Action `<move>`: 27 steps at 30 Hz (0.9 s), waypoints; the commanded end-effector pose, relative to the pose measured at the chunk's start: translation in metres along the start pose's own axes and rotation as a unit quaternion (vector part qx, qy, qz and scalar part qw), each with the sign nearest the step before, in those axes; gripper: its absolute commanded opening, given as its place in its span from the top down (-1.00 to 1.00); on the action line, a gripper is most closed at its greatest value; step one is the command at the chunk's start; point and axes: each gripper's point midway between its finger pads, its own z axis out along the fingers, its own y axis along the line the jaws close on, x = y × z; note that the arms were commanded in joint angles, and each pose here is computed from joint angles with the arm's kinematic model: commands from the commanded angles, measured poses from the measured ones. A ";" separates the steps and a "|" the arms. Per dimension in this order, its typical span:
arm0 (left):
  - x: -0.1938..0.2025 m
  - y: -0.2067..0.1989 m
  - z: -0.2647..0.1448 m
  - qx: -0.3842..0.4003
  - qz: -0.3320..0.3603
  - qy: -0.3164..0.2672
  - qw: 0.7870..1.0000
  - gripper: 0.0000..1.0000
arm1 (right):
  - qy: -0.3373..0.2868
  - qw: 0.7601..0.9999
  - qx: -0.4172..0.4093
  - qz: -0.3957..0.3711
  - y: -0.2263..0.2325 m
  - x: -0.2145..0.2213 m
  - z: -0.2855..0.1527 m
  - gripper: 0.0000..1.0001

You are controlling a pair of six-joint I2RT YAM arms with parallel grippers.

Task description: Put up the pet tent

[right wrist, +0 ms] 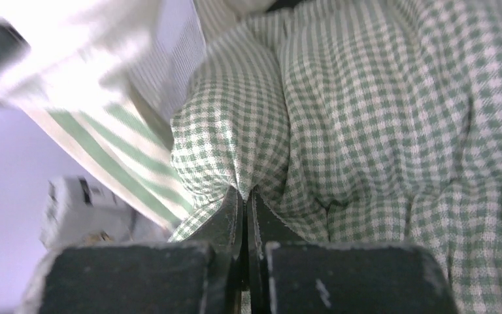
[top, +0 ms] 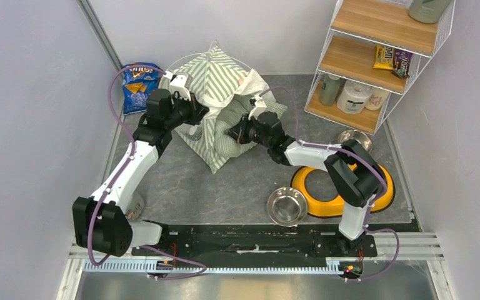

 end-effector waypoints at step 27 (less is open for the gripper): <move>0.018 0.003 -0.009 -0.013 -0.005 0.044 0.999 0.96 | -0.067 0.990 0.118 0.036 0.007 -0.088 -0.015 -0.27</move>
